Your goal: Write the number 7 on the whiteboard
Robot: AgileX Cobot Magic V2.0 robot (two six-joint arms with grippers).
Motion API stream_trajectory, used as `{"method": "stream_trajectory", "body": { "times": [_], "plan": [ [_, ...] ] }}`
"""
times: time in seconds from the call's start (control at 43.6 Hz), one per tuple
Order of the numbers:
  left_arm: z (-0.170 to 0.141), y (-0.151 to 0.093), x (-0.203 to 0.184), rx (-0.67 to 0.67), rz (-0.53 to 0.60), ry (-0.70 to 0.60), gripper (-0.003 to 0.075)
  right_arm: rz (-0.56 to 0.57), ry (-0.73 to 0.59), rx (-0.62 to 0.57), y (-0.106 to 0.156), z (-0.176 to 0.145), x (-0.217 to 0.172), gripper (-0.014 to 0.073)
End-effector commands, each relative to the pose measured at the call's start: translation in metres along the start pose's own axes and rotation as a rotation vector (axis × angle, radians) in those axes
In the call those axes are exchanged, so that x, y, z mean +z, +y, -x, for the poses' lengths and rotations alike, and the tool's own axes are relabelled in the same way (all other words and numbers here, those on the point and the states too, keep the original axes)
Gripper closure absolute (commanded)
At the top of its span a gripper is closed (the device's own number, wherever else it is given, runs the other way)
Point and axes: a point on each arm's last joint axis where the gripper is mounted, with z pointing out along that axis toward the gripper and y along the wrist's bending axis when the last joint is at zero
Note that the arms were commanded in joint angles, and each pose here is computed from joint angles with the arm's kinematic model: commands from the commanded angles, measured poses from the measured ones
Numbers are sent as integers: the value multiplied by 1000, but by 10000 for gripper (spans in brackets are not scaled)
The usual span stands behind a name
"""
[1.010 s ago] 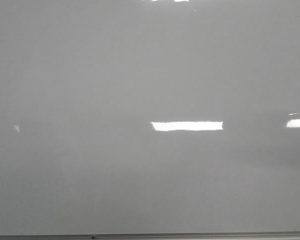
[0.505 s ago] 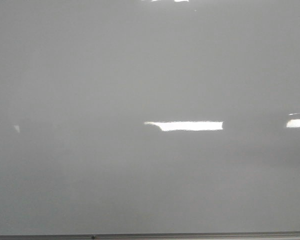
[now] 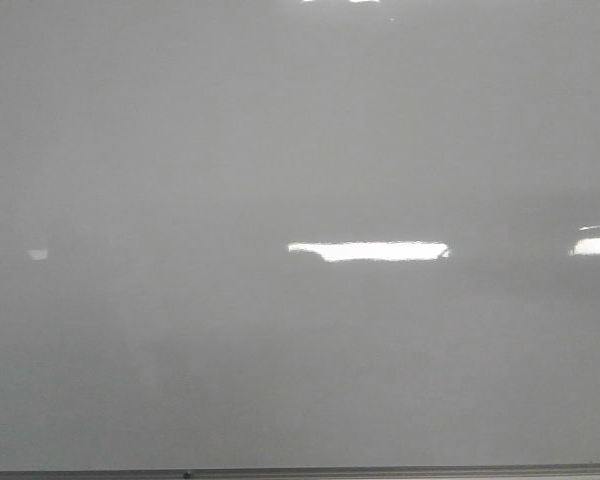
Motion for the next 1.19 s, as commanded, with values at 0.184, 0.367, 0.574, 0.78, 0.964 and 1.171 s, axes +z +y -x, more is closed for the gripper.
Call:
{"method": "stream_trajectory", "body": {
  "times": [0.184,0.367,0.574,0.78,0.964,1.171],
  "plan": [
    [97,-4,-7,-14,-27,-129,741,6,-110,8,-1,97,-17,662],
    [133,-6,4,-9,-38,-38,741,9,-40,8,-1,132,-3,662],
    [138,-8,27,-5,-44,118,741,13,121,7,-1,138,26,662],
    [118,-8,49,-6,-43,262,741,16,292,8,-1,120,59,662],
    [102,-7,60,-7,-41,346,741,17,413,9,0,100,79,662],
    [86,-7,69,-8,-39,417,741,19,554,10,0,73,98,662]
  ]
}}
